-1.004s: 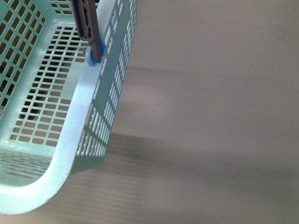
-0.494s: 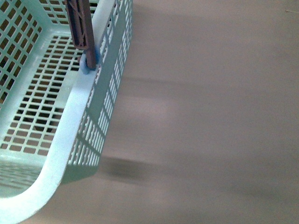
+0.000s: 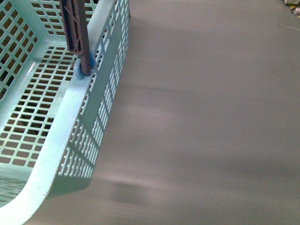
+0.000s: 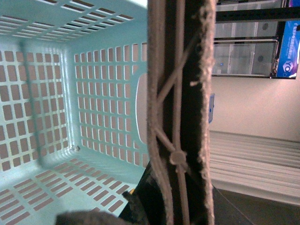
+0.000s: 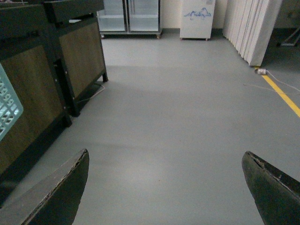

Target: Pick lemon and mango into basket

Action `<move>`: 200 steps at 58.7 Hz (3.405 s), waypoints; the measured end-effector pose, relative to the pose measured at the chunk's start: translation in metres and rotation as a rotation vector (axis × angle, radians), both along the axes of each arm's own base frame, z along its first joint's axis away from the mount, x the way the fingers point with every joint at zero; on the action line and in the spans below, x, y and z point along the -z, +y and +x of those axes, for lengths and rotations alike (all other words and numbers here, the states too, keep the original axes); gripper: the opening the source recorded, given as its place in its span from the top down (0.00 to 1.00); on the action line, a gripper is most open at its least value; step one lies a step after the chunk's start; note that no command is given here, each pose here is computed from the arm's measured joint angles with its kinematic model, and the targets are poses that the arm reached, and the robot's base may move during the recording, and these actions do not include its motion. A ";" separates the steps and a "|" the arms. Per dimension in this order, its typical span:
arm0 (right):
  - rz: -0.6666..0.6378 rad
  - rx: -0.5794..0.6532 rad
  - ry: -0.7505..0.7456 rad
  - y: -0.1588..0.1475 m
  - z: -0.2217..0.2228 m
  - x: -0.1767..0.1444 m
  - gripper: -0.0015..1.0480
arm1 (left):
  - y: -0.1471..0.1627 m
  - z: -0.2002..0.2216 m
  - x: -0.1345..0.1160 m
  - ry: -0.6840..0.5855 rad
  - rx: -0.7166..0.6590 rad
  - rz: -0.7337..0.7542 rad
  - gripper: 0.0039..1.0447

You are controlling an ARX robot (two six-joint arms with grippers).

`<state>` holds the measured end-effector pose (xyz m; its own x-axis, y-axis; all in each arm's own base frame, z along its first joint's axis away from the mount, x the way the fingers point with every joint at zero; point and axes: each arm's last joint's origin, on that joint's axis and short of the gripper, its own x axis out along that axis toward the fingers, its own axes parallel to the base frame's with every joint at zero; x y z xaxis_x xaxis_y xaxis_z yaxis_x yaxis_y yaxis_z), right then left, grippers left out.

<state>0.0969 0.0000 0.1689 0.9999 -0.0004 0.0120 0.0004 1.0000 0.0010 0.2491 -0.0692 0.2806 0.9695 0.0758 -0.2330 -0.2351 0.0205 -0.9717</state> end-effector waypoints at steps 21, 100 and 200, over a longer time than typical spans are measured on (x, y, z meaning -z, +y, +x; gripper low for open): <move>-0.001 -0.001 0.000 0.000 0.000 0.000 0.08 | 0.000 0.000 0.000 0.000 0.001 0.000 0.95; 0.000 0.003 0.000 0.000 0.000 0.000 0.08 | -0.003 -0.001 0.000 0.002 0.030 -0.023 0.95; 0.000 0.000 0.000 0.000 0.000 0.000 0.08 | 0.000 0.000 0.002 0.006 0.001 -0.005 0.95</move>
<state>0.0969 0.0000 0.1688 0.9999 -0.0004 0.0116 0.0004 1.0000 0.0006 0.2494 -0.0696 0.2790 0.9680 0.0741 -0.2396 -0.2414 0.0161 -0.9703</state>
